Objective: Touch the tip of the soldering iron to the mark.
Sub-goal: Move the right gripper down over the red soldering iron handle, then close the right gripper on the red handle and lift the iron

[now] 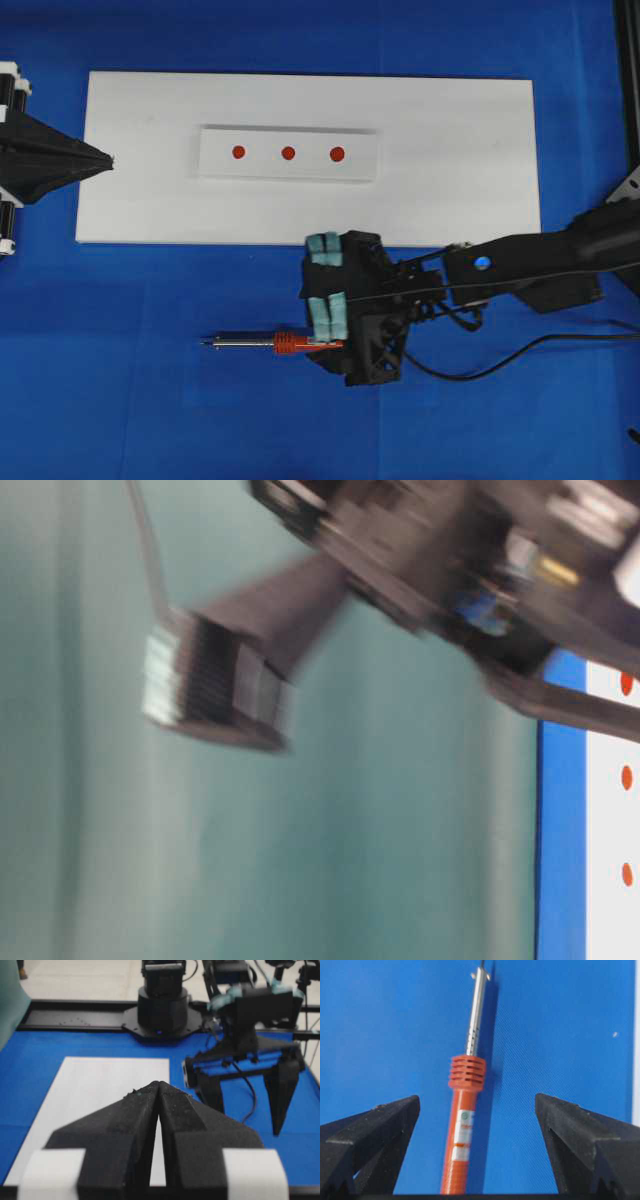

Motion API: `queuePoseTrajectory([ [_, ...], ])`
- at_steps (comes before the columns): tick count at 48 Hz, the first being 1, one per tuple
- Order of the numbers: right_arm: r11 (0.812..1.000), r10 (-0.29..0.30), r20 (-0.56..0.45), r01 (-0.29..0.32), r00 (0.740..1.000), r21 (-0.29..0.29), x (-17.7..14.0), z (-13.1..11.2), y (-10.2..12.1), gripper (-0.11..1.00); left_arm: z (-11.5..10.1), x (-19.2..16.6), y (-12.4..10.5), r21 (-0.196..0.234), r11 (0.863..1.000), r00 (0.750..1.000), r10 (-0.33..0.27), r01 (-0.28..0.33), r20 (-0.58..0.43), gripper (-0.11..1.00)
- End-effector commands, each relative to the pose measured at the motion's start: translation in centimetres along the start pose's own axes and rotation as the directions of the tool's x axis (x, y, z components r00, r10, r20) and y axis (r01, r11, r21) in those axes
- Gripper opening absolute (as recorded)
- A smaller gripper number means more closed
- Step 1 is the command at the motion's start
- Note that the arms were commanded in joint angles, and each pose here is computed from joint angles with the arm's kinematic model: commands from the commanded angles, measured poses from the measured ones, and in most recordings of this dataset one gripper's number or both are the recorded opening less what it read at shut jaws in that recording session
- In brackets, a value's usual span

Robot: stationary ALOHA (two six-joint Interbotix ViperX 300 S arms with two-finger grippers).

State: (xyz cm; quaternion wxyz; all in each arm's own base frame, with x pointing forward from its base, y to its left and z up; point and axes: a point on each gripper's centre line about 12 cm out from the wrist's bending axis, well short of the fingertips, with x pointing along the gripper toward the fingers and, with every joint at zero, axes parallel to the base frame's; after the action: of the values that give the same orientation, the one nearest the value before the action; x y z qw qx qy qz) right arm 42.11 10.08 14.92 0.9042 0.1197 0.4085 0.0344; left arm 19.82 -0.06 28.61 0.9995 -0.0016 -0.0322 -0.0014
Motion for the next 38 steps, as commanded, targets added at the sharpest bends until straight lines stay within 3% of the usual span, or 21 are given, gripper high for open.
queuePoseTrajectory([
  [1,1.0,0.018,0.021,-0.018,1.0,0.008,0.4,1.0,1.0,0.86,0.4,0.2,-0.1,0.001,1.0,1.0,-0.004,0.004,0.014,0.0],
  [16,0.998,0.005,-0.055,-0.001,0.998,0.063,3.9,-1.3,1.3,0.86,0.2,0.2,-0.1,0.0,1.0,1.0,-0.004,0.004,0.009,0.0],
  [29,0.998,0.005,-0.075,-0.001,0.997,0.058,4.6,-2.1,1.6,0.84,0.2,0.2,0.0,0.0,1.0,1.0,-0.002,0.002,0.008,0.0],
  [33,0.999,0.003,-0.075,0.001,0.997,0.047,4.6,-2.1,1.6,0.72,0.2,0.2,-0.1,0.003,1.0,1.0,-0.004,0.004,0.008,0.0],
  [38,0.999,0.0,-0.079,0.003,0.997,0.043,4.5,-2.1,1.6,0.4,0.2,0.2,-0.1,0.0,1.0,1.0,-0.004,0.004,0.008,0.0],
])
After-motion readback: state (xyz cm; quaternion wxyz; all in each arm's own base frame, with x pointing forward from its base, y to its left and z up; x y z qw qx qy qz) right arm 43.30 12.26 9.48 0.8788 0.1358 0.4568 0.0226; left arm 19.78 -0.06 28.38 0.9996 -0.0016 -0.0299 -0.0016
